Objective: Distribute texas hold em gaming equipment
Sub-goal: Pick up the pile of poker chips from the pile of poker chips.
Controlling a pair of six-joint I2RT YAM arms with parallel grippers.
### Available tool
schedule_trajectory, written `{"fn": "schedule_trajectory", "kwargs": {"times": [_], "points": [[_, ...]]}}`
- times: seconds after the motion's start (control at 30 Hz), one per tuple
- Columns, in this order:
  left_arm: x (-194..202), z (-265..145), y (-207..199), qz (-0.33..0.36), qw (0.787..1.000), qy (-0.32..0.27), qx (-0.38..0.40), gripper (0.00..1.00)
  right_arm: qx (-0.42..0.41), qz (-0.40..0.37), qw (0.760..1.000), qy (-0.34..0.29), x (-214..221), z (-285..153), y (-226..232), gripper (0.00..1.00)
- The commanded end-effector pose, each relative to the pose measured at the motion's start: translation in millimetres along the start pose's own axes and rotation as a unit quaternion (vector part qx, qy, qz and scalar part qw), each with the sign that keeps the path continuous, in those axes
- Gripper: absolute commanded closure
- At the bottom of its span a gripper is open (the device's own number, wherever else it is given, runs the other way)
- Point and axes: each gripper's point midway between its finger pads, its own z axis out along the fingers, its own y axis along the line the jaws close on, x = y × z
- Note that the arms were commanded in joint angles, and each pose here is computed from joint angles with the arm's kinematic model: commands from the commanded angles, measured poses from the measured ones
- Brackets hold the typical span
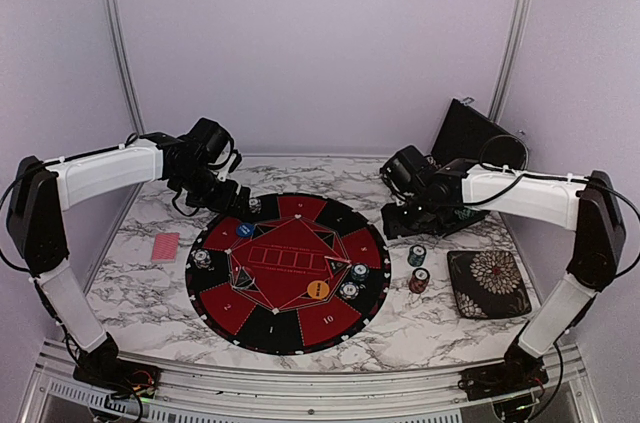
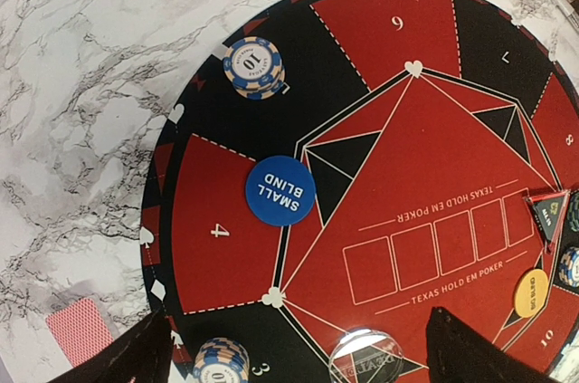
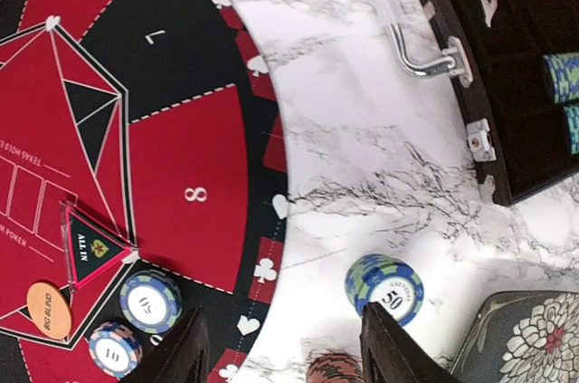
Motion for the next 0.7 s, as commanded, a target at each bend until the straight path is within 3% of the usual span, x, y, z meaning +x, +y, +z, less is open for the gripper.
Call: {"fn": "schedule_trajectory", "kwargs": {"times": [0.0, 0.67], "points": [[5, 7, -1, 0.005, 1.0, 0.009, 0.002, 0.01, 0.016, 0.003, 1.0, 0.008, 4, 0, -23, 0.43], [6, 11, -1, 0.005, 1.0, 0.014, 0.001, 0.01, 0.026, 0.029, 0.998, 0.047, 32, 32, -66, 0.34]]}}
